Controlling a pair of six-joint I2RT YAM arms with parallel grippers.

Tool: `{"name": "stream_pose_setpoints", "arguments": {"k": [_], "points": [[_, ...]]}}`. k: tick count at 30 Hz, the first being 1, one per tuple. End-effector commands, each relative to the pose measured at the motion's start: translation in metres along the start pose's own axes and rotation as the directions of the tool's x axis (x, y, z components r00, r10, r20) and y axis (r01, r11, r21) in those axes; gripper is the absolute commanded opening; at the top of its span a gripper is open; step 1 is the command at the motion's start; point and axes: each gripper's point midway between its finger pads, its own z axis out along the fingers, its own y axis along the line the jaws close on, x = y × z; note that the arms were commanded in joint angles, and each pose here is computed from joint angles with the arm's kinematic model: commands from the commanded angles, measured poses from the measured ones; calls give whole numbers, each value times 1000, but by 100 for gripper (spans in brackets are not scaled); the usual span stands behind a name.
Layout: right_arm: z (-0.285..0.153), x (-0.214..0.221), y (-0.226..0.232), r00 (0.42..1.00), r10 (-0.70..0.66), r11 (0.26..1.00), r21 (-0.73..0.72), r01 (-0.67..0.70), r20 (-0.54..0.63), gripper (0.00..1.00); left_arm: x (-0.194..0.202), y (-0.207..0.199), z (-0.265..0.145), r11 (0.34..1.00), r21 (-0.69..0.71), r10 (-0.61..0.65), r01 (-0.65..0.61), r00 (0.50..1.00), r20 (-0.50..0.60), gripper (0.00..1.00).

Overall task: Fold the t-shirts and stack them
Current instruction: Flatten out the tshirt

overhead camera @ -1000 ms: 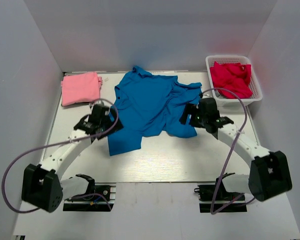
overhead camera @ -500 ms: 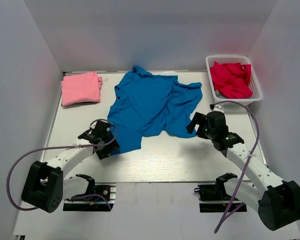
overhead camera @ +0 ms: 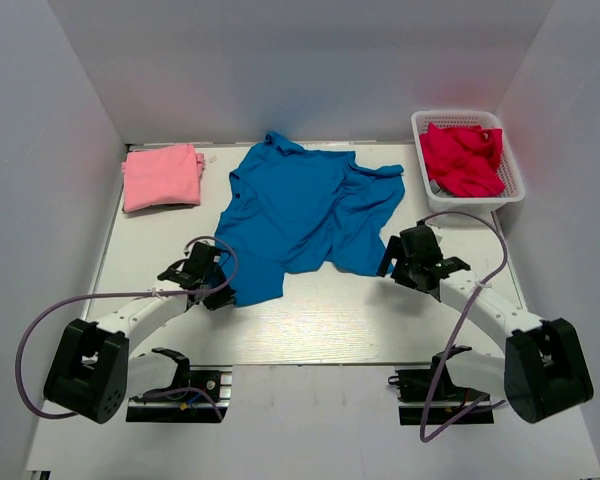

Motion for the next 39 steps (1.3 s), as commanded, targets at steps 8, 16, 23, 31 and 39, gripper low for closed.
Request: {"name": "stream_pose_setpoints", "arguments": {"k": [8, 16, 23, 31, 39], "points": [[39, -14, 8, 999, 26, 996, 85, -24, -25, 87, -12, -8, -9, 998, 28, 48, -49, 998, 49, 0], [48, -2, 9, 996, 4, 995, 98, 5, -91, 22, -16, -9, -4, 998, 22, 50, -51, 998, 50, 0], [54, -17, -3, 1000, -20, 985, 170, 23, -19, 0, -22, -16, -6, 995, 49, 80, -84, 994, 68, 0], [46, -43, 13, 992, -84, 994, 82, 77, 93, 0, -53, -41, -28, 989, 114, 74, -96, 980, 185, 0], [-35, -126, 40, 867, -51, 991, -85, 107, 496, 0, -117, -98, -102, 952, 237, 77, -197, 898, 434, 0]]}}
